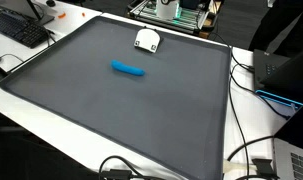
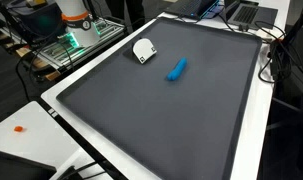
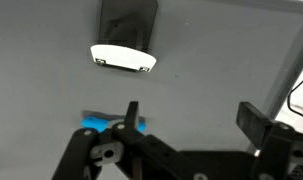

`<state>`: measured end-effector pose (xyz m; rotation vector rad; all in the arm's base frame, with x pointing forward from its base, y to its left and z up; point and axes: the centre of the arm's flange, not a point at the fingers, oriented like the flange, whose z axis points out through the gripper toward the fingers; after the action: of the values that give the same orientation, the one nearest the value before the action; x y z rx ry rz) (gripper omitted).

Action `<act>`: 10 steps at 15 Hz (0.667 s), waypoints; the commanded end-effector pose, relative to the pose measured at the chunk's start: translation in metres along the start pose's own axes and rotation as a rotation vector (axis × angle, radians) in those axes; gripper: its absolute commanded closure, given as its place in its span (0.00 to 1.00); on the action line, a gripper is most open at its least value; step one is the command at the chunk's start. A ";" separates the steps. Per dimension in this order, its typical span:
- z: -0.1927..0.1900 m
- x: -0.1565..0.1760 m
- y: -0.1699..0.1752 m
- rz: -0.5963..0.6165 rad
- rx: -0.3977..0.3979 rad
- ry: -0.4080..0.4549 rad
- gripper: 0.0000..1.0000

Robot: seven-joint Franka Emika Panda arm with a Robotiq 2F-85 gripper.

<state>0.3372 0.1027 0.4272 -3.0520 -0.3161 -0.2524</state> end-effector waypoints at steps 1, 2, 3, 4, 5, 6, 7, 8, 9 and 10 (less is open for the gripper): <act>0.000 0.000 0.000 0.000 0.000 0.000 0.00; 0.000 0.000 0.000 0.000 0.000 0.000 0.00; 0.000 0.000 0.000 0.000 0.000 -0.001 0.00; 0.000 0.000 0.000 0.000 0.000 -0.001 0.00; 0.000 0.000 0.000 0.000 0.000 -0.001 0.00; 0.000 0.000 0.000 0.000 0.000 -0.001 0.00; 0.006 0.004 0.002 0.083 0.003 0.002 0.00; 0.013 0.008 0.005 0.167 0.007 0.028 0.00; 0.016 0.010 0.008 0.217 0.017 0.024 0.00; 0.022 0.014 0.009 0.274 0.020 0.021 0.00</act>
<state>0.3435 0.0975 0.4258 -3.0458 -0.1217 -0.2715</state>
